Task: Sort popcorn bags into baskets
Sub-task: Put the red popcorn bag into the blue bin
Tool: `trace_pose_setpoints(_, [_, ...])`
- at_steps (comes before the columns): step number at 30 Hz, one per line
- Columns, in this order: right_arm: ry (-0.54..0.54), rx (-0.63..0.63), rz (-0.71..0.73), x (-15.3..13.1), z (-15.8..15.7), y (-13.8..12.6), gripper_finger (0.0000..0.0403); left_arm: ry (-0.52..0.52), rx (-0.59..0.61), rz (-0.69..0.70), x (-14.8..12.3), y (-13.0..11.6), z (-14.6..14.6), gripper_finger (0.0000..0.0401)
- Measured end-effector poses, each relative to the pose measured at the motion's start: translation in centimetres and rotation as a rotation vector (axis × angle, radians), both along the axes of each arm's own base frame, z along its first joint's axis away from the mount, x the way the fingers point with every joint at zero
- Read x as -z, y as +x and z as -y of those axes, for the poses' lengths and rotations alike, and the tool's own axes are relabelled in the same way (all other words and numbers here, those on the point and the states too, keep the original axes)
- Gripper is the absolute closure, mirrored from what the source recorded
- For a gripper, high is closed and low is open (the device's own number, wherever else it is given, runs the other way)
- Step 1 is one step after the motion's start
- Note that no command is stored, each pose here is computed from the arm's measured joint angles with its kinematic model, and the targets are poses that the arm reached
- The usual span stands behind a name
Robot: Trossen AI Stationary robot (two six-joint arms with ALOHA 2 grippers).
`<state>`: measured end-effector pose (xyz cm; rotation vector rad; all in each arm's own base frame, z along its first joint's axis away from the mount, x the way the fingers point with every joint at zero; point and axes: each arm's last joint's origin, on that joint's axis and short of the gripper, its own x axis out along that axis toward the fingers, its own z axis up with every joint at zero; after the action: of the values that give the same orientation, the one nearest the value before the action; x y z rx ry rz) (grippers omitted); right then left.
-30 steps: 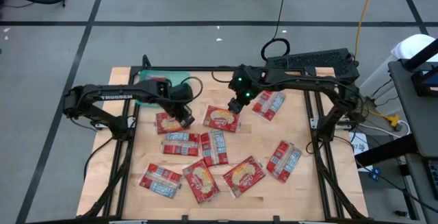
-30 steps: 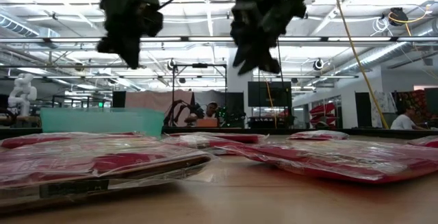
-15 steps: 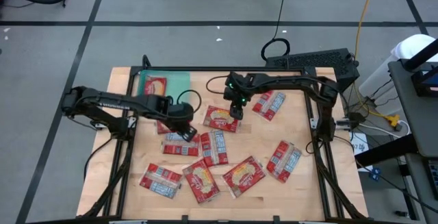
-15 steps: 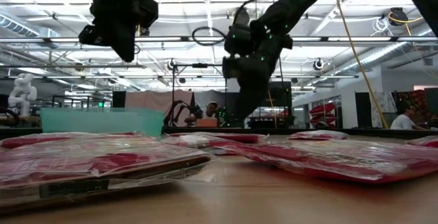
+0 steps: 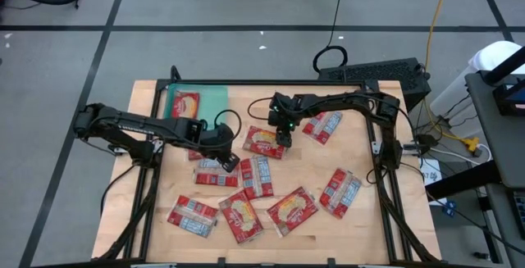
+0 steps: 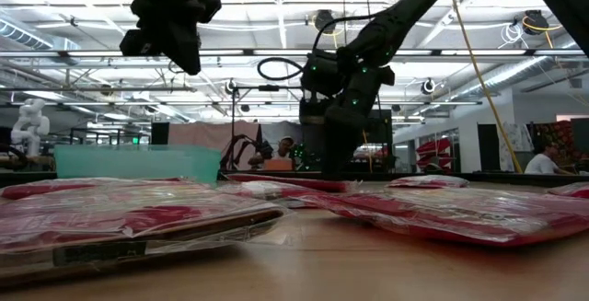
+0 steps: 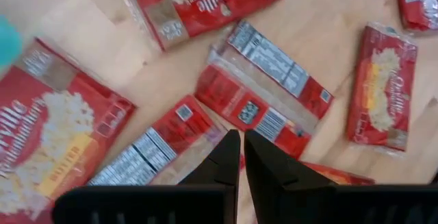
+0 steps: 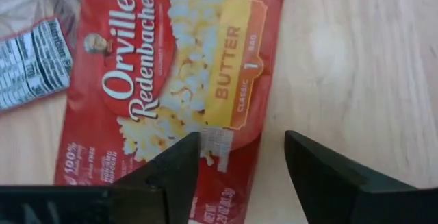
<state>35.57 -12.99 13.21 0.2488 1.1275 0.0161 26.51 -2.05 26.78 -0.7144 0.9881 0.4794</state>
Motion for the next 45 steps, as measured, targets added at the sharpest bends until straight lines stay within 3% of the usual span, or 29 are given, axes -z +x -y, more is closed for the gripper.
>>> trace_pose_setpoints(6, [0.078, 0.09, -0.055, 2.0, -1.3, -1.3, 0.0292, 0.105, 0.011, -0.009, 0.0, -0.1, -0.3, 0.0377])
trace_pose_setpoints(12, [0.285, 0.165, -0.017, 1.8, -1.6, -1.6, 0.0394, 0.175, -0.034, -0.008, 0.0, -0.1, -0.6, 0.0377])
trace_pose_setpoints(21, [0.507, 0.196, 0.057, -1.2, -1.4, -2.2, 0.0402, 0.048, -0.351, 0.045, -0.1, 0.0, -2.0, 0.0377])
trace_pose_setpoints(27, [0.523, 0.184, 0.069, -2.8, -1.7, -2.7, 0.0403, 0.021, -0.354, 0.147, -0.2, 1.4, -2.3, 0.0365])
trace_pose_setpoints(30, [0.536, 0.178, 0.066, -3.3, -1.8, -3.1, 0.0403, -0.009, -0.361, 0.164, 0.2, 2.2, -2.3, 0.0336])
trace_pose_setpoints(34, [0.528, 0.171, 0.092, -4.1, -2.1, -3.5, 0.0403, -0.059, -0.348, 0.159, 0.9, 3.0, -2.7, 0.0263])
trace_pose_setpoints(36, [0.523, 0.165, 0.097, -4.2, -2.2, -3.6, 0.0403, -0.017, -0.292, 0.103, 1.9, 3.3, -3.0, 0.0222])
trace_pose_setpoints(38, [0.517, 0.157, 0.102, -4.3, -2.4, -3.9, 0.0403, 0.035, -0.212, 0.14, 2.5, 4.5, -3.5, 0.0182])
trace_pose_setpoints(43, [0.492, 0.102, 0.125, -4.6, -3.3, -4.1, 0.0403, 0.259, 0.087, 0.168, 3.7, 6.6, -4.7, 0.0105])
trace_pose_setpoints(45, [0.467, 0.097, 0.121, -4.6, -3.6, -4.0, 0.0403, 0.242, 0.133, 0.126, 4.8, 6.8, -5.4, 0.0087])
